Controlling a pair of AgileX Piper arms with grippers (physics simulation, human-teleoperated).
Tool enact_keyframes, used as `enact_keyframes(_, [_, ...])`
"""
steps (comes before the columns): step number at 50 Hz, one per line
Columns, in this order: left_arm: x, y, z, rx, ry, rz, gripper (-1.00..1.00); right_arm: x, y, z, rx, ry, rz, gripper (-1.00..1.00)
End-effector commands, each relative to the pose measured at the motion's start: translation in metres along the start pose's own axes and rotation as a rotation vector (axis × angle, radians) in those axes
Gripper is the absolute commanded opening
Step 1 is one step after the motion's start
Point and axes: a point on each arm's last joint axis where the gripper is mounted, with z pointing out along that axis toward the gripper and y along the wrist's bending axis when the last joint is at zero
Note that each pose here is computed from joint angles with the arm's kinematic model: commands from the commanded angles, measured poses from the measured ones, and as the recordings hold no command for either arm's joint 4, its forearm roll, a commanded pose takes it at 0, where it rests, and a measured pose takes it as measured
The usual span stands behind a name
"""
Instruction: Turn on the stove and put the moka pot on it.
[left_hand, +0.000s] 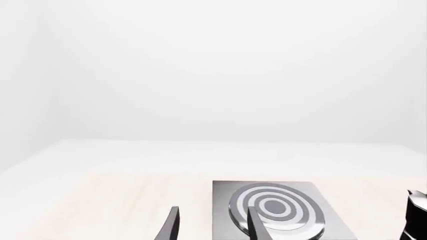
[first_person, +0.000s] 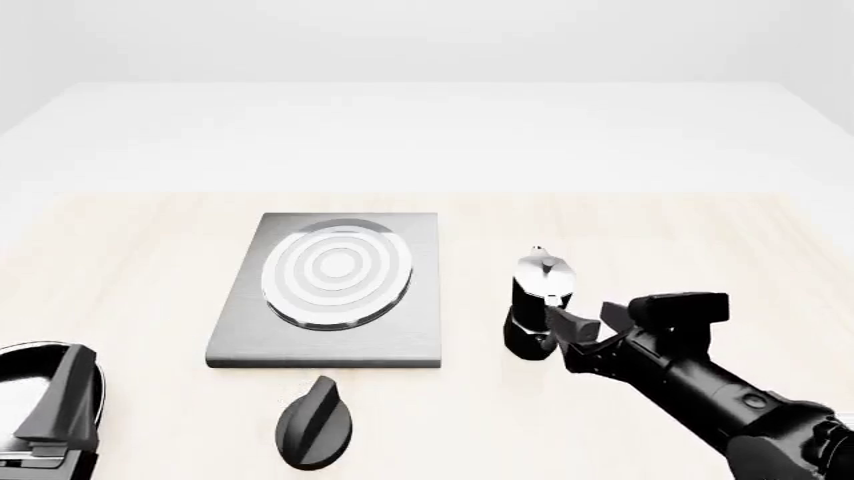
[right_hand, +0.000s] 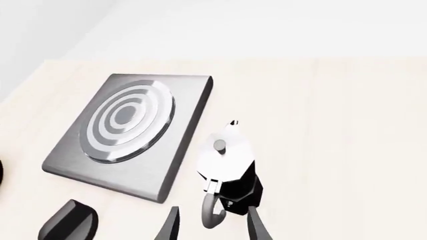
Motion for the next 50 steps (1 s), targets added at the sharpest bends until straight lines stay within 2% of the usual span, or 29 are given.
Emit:
enact_keyframes(1, [0.000, 0.000, 0.000, 0.005, 0.003, 0.001, 1.00, 0.005, 0.001, 0.008, -0.008, 0.004, 0.015, 1.00])
enact_keyframes(50, [0.000, 0.000, 0.000, 0.002, 0.006, -0.011, 1.00, 0.036, 0.003, 0.040, -0.039, 0.046, 0.086, 1.00])
